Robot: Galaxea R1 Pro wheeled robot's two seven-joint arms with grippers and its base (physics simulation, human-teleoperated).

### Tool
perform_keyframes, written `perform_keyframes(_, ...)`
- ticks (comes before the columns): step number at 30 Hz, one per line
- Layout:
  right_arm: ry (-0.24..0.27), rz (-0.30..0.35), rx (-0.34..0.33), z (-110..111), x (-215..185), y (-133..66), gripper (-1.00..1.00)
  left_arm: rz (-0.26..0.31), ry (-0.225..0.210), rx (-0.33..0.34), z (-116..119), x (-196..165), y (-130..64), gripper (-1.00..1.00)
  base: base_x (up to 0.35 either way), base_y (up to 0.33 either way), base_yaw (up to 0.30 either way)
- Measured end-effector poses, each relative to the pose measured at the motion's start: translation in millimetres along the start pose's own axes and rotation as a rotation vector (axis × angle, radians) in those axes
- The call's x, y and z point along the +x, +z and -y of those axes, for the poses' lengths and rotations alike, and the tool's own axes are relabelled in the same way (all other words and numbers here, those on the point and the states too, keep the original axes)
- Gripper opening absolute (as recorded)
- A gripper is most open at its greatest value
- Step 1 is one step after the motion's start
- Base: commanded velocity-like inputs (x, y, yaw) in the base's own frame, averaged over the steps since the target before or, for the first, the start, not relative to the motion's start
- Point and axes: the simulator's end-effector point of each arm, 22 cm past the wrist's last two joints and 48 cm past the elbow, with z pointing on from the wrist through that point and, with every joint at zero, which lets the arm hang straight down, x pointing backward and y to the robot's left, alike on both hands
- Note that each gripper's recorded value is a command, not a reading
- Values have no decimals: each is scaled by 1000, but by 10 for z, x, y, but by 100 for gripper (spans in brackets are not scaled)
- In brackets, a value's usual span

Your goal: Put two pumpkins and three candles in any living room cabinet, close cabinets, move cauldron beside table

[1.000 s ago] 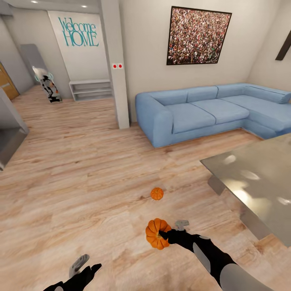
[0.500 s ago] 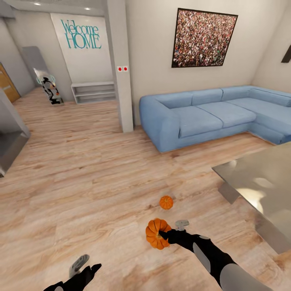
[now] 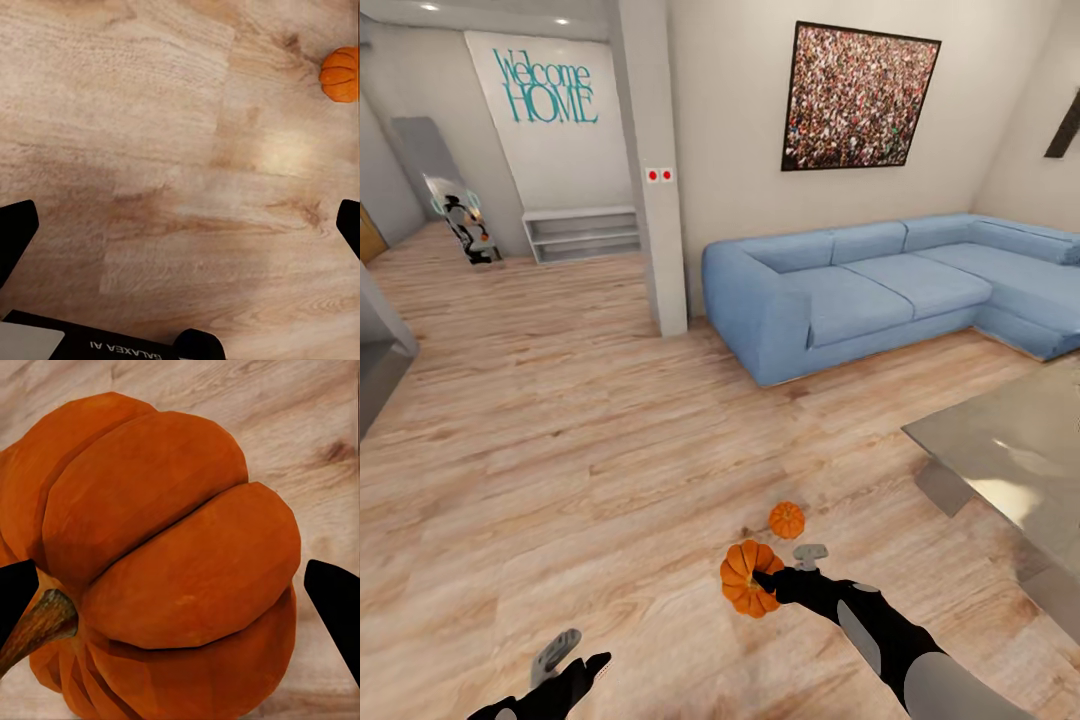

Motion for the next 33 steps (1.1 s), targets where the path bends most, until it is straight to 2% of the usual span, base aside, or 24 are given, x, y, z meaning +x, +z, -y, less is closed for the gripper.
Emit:
perform_keyframes(25,-4,17,-2,-31,-87,-38,-100,13,4,11,55,-52,-28,100,243,260,-258)
perform_keyframes(33,-6,21,-2,-39,-110,-48,-100,16,6,14,70,-66,-36,100,243,172,-263)
